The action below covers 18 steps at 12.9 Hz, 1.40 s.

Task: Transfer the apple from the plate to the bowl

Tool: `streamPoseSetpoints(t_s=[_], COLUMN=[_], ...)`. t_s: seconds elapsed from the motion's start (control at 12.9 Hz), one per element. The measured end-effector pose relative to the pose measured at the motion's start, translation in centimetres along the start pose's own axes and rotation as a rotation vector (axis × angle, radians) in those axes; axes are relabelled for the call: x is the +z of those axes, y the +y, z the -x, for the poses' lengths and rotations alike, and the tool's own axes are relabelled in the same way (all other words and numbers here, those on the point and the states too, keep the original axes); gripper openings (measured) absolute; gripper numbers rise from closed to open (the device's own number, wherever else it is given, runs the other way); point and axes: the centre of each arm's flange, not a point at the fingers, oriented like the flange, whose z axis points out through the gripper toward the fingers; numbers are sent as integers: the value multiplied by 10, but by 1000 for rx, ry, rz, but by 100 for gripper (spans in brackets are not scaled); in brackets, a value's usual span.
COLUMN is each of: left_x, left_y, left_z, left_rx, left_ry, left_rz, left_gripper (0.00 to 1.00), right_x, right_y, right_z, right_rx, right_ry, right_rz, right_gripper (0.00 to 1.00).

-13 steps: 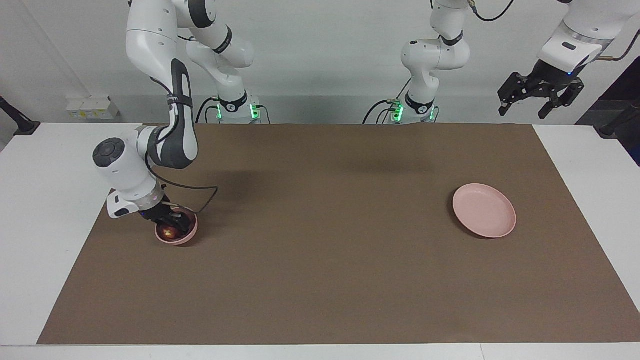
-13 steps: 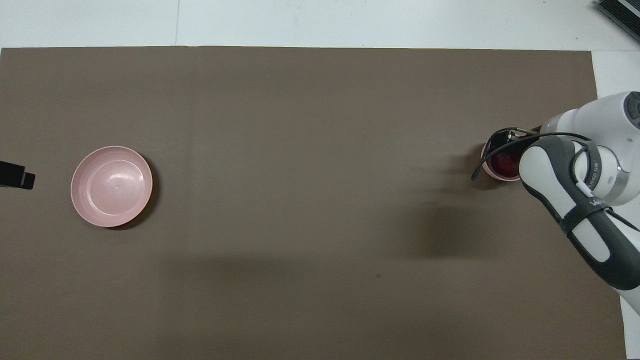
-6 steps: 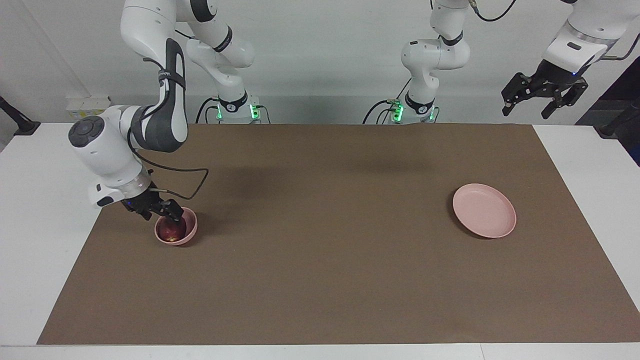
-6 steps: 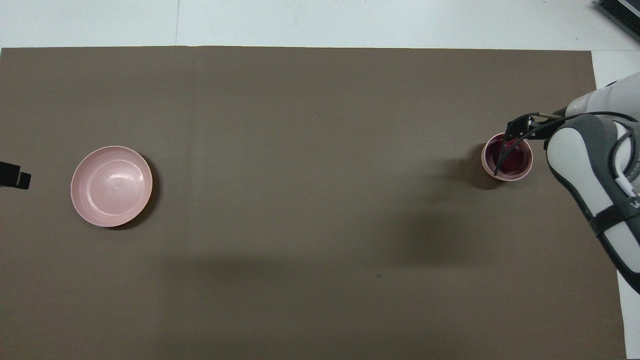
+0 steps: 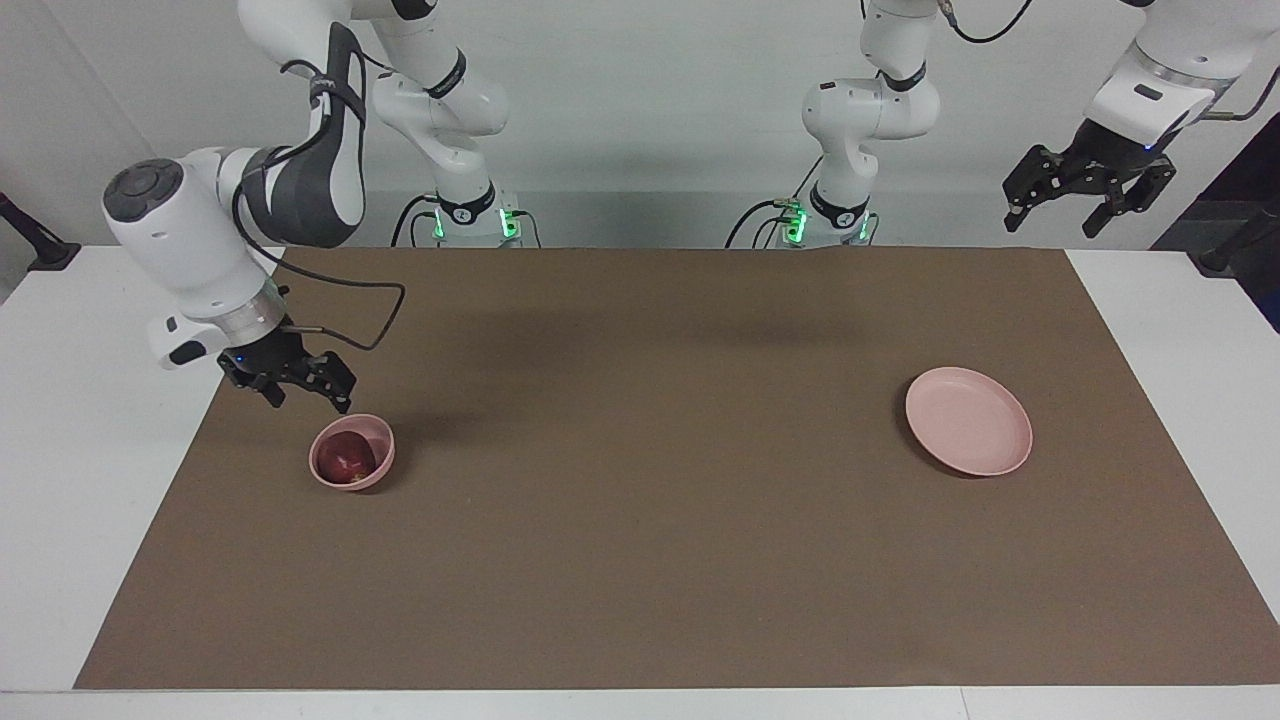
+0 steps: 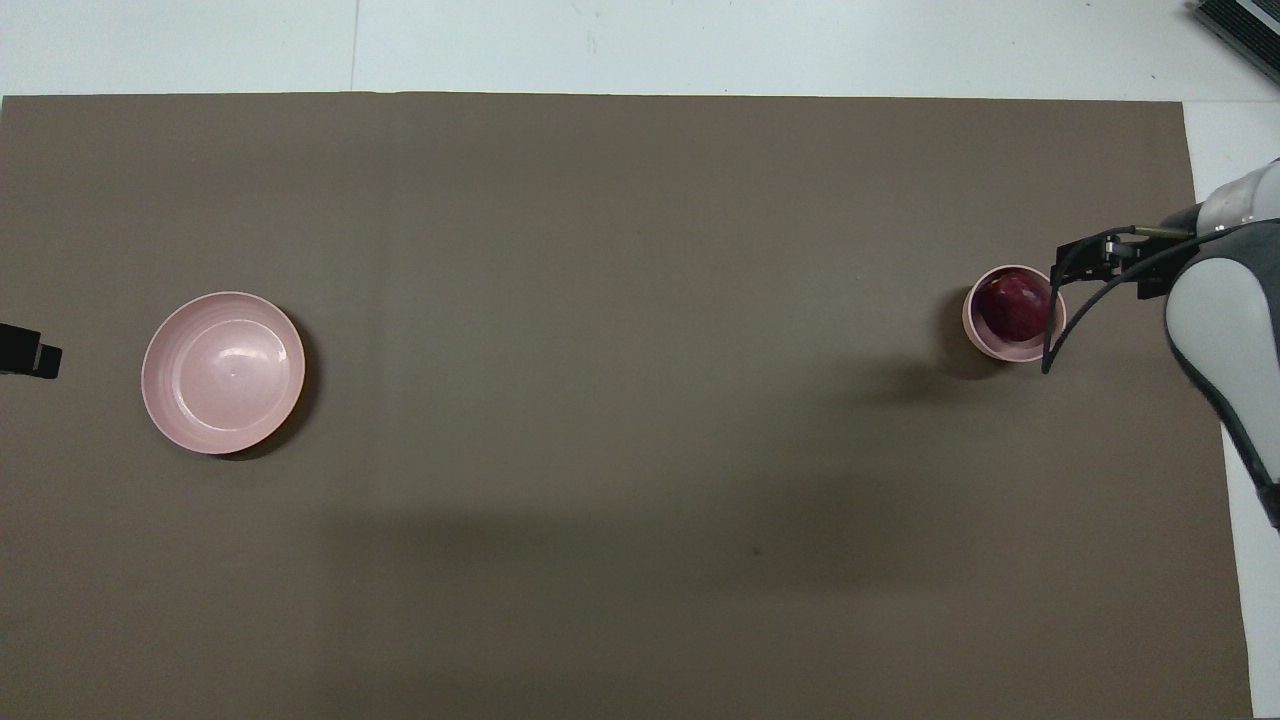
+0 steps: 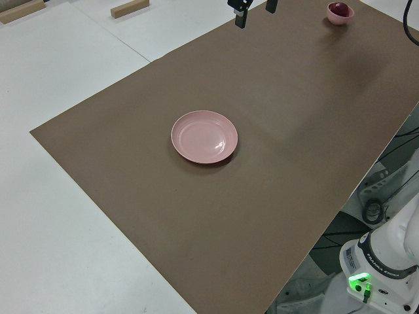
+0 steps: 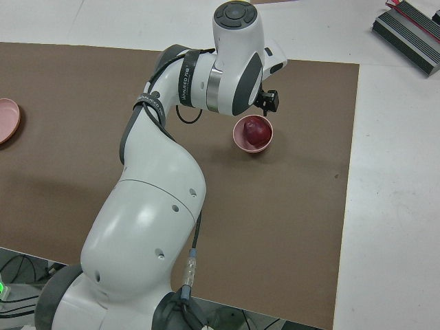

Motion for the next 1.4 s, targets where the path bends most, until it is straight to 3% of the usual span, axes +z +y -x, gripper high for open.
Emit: streamPoseSetpoints(t_s=[0.47, 0.93, 1.4], left_x=[0, 0, 0], left_y=[0, 1, 4], left_z=[0, 0, -1], left_rx=[0, 2, 8], left_ry=[0, 0, 0], left_rz=[0, 0, 0], left_gripper=[100, 100, 100], right_x=[-97, -118, -123], right_y=[-3, -8, -10], right_z=[57, 72, 67], right_rx=[-4, -10, -19], right_ry=[-11, -80, -48], right_rz=[4, -9, 7], right_gripper=[100, 100, 100])
